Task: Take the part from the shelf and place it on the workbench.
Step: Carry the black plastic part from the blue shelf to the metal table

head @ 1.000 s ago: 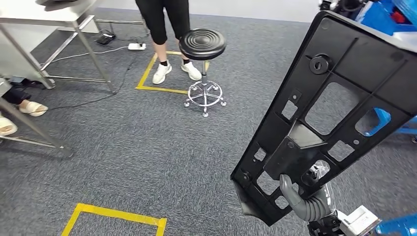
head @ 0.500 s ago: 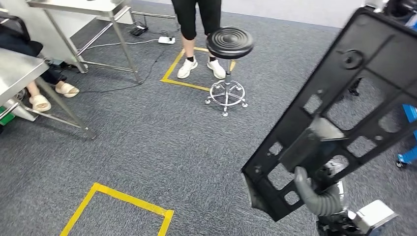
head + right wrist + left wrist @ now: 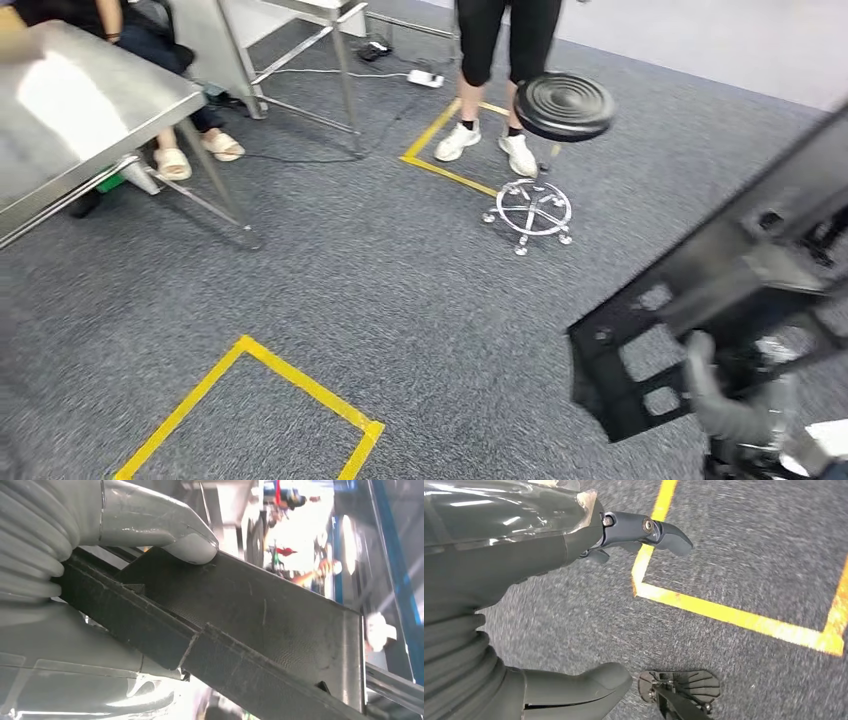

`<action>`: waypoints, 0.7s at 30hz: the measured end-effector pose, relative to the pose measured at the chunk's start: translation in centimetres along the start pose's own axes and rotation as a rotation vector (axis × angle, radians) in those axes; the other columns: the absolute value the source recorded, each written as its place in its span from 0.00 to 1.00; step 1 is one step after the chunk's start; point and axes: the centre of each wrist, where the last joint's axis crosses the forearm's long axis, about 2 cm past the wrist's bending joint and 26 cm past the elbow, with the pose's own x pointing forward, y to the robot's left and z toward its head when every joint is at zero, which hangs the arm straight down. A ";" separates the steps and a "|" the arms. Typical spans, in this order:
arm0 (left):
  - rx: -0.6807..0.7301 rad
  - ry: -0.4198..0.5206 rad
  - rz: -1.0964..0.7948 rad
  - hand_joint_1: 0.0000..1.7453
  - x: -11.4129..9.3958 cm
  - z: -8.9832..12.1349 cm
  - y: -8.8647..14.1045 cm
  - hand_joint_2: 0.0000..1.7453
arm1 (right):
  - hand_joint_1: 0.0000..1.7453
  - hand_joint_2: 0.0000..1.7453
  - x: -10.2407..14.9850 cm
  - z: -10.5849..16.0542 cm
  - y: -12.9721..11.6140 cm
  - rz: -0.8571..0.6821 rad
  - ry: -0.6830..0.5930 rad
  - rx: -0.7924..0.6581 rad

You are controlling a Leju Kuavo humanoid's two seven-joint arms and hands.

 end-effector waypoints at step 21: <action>-0.002 -0.005 -0.038 0.00 0.5 -0.4 0.5 1.00 | 1.00 1.00 -1.9 0.5 6.8 -0.193 0.082 0.279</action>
